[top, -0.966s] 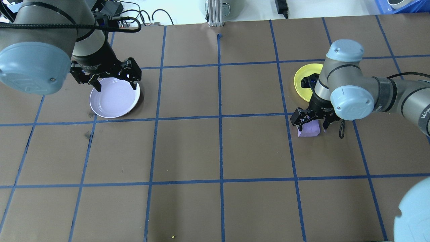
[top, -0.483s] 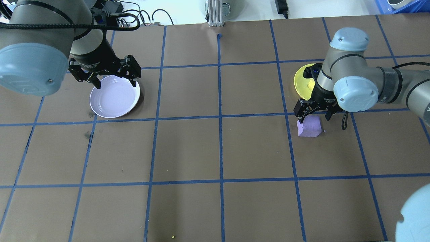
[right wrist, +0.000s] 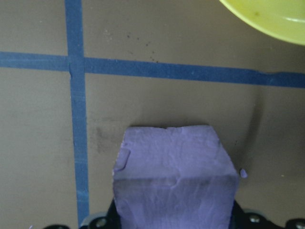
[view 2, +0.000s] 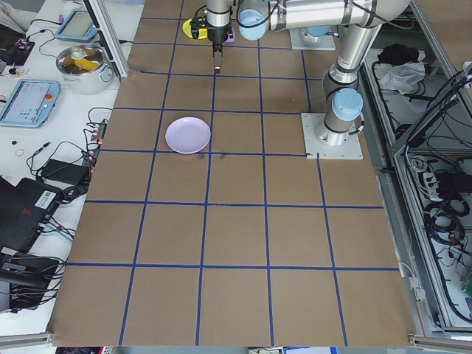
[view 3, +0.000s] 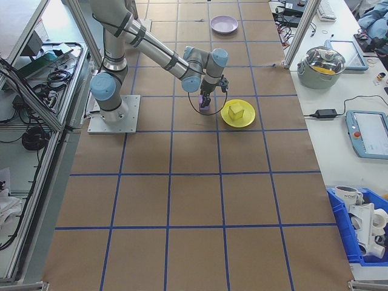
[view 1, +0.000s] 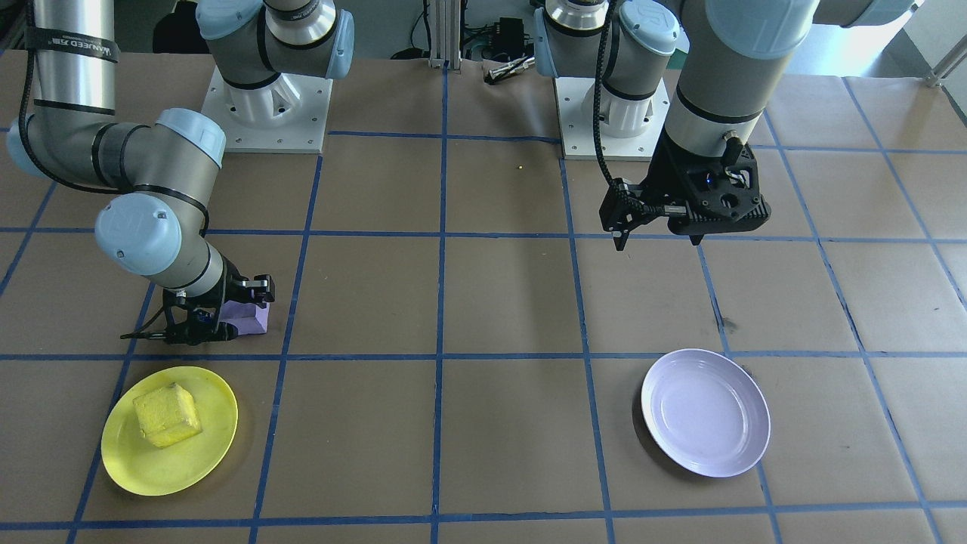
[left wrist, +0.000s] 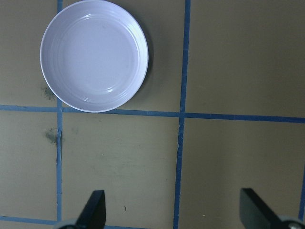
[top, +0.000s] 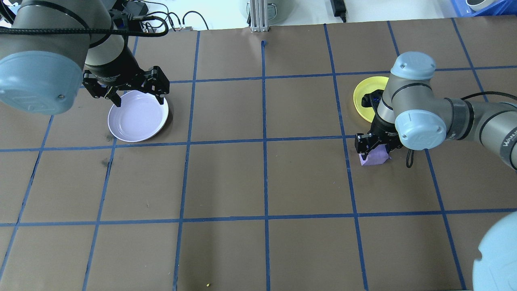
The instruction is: Sort blocks by color into plates
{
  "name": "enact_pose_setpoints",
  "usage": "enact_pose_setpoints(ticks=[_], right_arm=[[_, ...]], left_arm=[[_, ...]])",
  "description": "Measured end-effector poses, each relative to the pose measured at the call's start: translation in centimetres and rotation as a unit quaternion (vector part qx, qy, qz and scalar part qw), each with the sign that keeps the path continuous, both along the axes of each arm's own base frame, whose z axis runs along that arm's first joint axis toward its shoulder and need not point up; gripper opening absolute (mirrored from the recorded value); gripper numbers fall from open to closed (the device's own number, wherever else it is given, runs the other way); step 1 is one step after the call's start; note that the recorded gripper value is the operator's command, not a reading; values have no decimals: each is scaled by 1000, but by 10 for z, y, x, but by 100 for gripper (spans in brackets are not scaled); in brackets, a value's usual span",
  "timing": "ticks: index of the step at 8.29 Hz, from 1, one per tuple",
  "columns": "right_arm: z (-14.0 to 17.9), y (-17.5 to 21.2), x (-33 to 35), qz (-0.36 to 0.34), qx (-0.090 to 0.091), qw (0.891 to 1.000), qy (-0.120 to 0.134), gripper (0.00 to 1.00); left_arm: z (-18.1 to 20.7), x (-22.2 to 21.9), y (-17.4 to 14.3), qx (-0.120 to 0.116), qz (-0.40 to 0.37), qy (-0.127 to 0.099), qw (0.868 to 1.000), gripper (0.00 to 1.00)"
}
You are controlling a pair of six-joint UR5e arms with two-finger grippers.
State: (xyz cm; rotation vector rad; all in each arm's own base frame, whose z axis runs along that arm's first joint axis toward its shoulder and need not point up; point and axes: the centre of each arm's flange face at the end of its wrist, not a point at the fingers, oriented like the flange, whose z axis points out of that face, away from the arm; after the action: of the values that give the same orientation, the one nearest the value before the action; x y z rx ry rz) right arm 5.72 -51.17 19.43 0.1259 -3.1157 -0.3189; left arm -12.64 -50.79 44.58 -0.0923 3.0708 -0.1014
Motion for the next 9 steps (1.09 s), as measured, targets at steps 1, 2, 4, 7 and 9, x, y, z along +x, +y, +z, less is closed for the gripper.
enact_pose_setpoints(ticks=[1, 2, 4, 7, 9], right_arm=[[5, -1, 2, -1, -10, 1000, -3, 0], [16, -1, 12, -4, -24, 1000, -8, 0], [46, 13, 80, -17, -55, 998, -38, 0], [74, 51, 230, 71, -78, 993, -59, 0], [77, 62, 315, 119, -87, 987, -68, 83]], left_arm=[[0, 0, 0, 0, 0, 1, 1000, 100], [0, 0, 0, 1, 0, 2, 1000, 100], [0, -1, 1, 2, 0, 3, 1000, 100], [-1, 0, 0, 2, -2, 3, 1000, 100], [-3, 1, -2, 3, -4, 2, 1000, 100]])
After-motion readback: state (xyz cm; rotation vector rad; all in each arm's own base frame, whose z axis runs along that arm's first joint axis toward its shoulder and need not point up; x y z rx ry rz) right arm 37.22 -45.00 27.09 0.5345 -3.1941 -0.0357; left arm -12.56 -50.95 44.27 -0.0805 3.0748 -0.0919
